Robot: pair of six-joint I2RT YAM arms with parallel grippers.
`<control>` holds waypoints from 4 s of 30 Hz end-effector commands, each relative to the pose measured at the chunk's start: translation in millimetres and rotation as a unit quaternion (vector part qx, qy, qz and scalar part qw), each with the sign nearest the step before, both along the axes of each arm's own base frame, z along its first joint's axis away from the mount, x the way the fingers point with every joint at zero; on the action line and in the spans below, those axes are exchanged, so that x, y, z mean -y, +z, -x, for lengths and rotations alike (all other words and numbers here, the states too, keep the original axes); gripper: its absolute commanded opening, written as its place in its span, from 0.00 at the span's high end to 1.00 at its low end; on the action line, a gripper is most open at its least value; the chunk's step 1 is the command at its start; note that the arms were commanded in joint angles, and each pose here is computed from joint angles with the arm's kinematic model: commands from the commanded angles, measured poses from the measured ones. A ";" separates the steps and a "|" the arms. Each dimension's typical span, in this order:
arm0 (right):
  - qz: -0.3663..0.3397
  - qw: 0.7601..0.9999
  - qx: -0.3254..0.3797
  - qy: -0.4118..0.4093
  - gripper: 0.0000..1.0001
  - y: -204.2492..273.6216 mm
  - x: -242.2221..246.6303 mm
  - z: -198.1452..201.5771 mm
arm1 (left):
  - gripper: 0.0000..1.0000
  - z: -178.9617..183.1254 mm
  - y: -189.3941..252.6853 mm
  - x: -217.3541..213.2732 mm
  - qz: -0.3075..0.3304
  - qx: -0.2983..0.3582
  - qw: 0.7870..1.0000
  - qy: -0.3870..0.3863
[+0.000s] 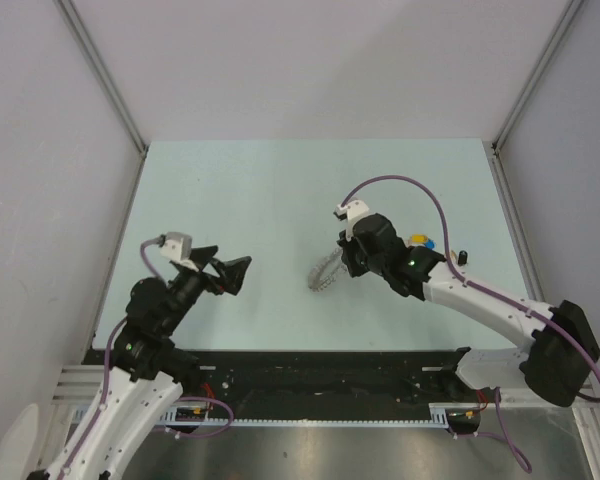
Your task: Put the keys on the keyring
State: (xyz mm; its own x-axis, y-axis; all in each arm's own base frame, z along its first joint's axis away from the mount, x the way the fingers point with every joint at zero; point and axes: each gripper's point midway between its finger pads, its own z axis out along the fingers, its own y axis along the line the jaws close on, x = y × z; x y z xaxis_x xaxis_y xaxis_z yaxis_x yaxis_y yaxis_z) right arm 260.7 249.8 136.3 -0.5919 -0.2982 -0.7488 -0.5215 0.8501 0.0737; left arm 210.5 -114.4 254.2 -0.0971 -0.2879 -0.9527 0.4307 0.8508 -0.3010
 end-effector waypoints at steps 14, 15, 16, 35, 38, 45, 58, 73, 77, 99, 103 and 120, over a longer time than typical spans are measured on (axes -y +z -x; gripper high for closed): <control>-0.254 0.891 0.346 0.149 1.00 216.9 -26.3 10.2 | 0.00 -39.2 74.5 105.0 -0.086 0.052 0.961 -0.259; -0.259 0.885 0.354 0.156 1.00 220.7 -26.5 12.2 | 0.00 -46.1 76.9 109.7 -0.085 0.057 0.959 -0.263; -0.270 0.873 0.369 0.171 1.00 230.5 -26.9 17.4 | 0.00 -49.6 85.9 112.0 -0.083 0.067 0.958 -0.265; -0.344 0.812 0.353 0.312 1.00 235.8 -42.2 24.4 | 0.22 -36.0 76.7 152.9 -0.075 0.122 0.896 -0.420; -0.344 0.812 0.345 0.322 1.00 231.4 -46.3 27.2 | 0.28 -33.1 79.1 154.8 -0.051 0.118 0.896 -0.426; -0.350 0.803 0.339 0.342 1.00 230.4 -51.4 33.7 | 0.39 -19.0 77.5 156.6 -0.048 0.128 0.879 -0.457; -0.357 0.786 0.338 0.374 1.00 234.2 -58.6 48.6 | 0.42 -0.4 74.2 164.7 -0.053 0.130 0.854 -0.501; -0.358 0.786 0.336 0.375 1.00 232.8 -62.5 48.3 | 0.69 2.7 72.9 169.1 -0.049 0.119 0.851 -0.509; -0.358 0.783 0.339 0.379 1.00 234.7 -63.5 51.1 | 0.73 4.0 71.9 170.8 -0.049 0.113 0.849 -0.514; -0.358 0.784 0.326 0.388 1.00 226.5 -72.0 53.4 | 0.91 4.7 76.8 171.4 -0.045 0.116 0.852 -0.509; -0.354 0.792 0.320 0.382 1.00 223.7 -71.6 51.9 | 1.00 0.7 76.4 170.5 -0.047 0.110 0.860 -0.496; -0.246 0.896 0.249 0.273 0.50 199.9 -21.4 49.5 | 0.99 -15.7 38.9 141.4 -0.213 0.055 0.891 -0.397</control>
State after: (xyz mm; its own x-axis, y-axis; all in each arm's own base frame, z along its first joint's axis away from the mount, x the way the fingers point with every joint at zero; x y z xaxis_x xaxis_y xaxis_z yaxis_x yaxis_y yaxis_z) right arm 209.8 283.9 339.4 0.0107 0.0587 -0.9982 -0.9477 0.3190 0.0086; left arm 233.2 -263.0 288.1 -0.0772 0.1519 -0.9854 0.9608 0.2753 -0.0328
